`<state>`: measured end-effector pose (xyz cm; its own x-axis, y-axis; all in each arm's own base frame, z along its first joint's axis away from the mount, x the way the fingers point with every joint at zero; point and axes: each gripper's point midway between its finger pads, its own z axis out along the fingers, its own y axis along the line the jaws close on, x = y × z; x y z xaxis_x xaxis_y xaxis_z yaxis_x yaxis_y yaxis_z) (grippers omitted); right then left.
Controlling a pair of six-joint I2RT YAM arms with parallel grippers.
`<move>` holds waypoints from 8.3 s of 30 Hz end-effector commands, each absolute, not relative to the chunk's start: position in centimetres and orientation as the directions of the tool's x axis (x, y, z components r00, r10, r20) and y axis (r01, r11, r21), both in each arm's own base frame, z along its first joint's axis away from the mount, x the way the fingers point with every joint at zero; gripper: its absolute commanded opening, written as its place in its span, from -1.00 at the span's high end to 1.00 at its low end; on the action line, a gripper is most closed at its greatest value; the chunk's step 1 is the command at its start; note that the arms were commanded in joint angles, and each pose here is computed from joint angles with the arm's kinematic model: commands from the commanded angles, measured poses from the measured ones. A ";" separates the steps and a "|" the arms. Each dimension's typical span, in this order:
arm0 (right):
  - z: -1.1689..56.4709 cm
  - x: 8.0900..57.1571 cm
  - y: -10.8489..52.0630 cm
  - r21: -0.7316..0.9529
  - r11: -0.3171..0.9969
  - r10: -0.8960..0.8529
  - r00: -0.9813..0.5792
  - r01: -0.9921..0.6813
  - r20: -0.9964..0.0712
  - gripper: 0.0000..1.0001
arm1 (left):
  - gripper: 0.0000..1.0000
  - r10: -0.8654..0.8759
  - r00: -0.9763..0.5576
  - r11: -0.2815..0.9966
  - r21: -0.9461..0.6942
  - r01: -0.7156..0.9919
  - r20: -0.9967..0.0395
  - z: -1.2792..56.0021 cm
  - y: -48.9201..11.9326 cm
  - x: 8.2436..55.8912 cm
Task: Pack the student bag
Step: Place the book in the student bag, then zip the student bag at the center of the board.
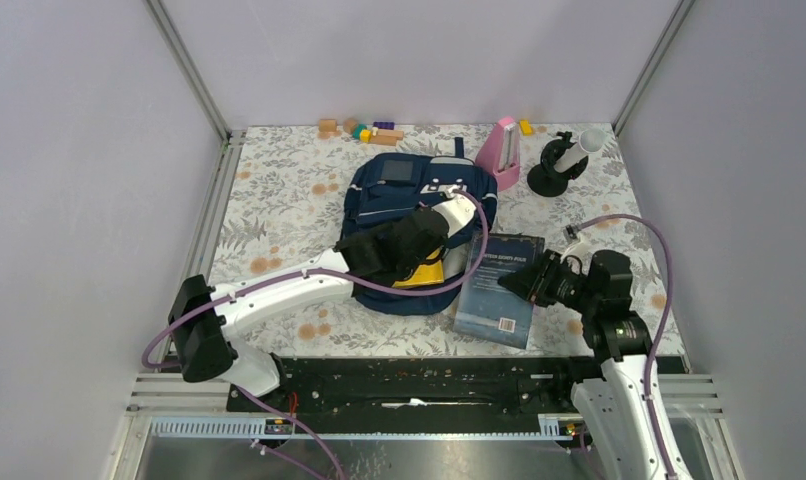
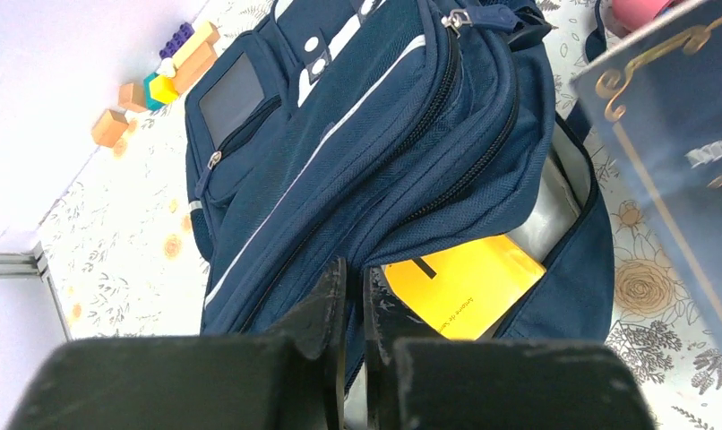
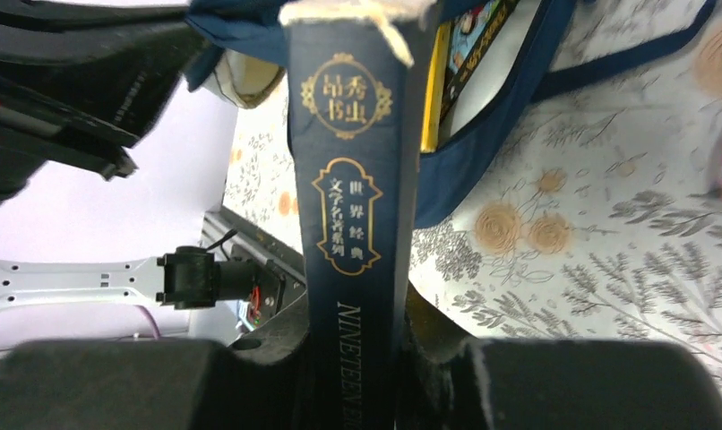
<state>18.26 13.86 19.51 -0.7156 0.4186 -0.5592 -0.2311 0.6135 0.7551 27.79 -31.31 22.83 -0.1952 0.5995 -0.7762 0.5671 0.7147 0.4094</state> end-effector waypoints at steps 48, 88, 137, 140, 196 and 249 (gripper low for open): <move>17.0 32.8 30.0 0.763 0.543 0.642 -0.413 -0.350 -0.646 0.25 | 1.00 0.247 -0.134 0.779 0.114 0.617 -0.960 32.0 -30.9 25.9; 10.4 18.3 22.6 0.776 0.614 0.504 -0.685 -0.144 -0.525 -0.28 | 1.00 0.256 -0.146 0.793 0.121 0.597 -0.955 31.4 -30.6 26.5; 12.2 24.8 29.8 0.705 0.674 0.497 -0.571 -0.222 -0.654 0.63 | 1.00 0.243 -0.120 0.788 0.124 0.603 -0.963 32.5 -30.0 26.1; 11.9 26.7 29.8 0.697 0.687 0.498 -0.566 -0.204 -0.657 0.69 | 1.00 0.241 -0.118 0.785 0.122 0.607 -0.963 32.6 -30.0 26.0; 13.8 29.1 24.7 0.465 0.553 0.070 -0.517 -0.692 -0.853 -0.42 | 1.00 0.347 -0.193 0.891 0.258 0.373 -0.918 29.5 -17.3 28.5; 11.2 29.4 30.0 0.545 0.526 0.096 -0.592 -0.652 -0.800 1.00 | 1.00 0.310 -0.222 0.885 0.195 0.423 -0.924 28.9 -18.1 28.5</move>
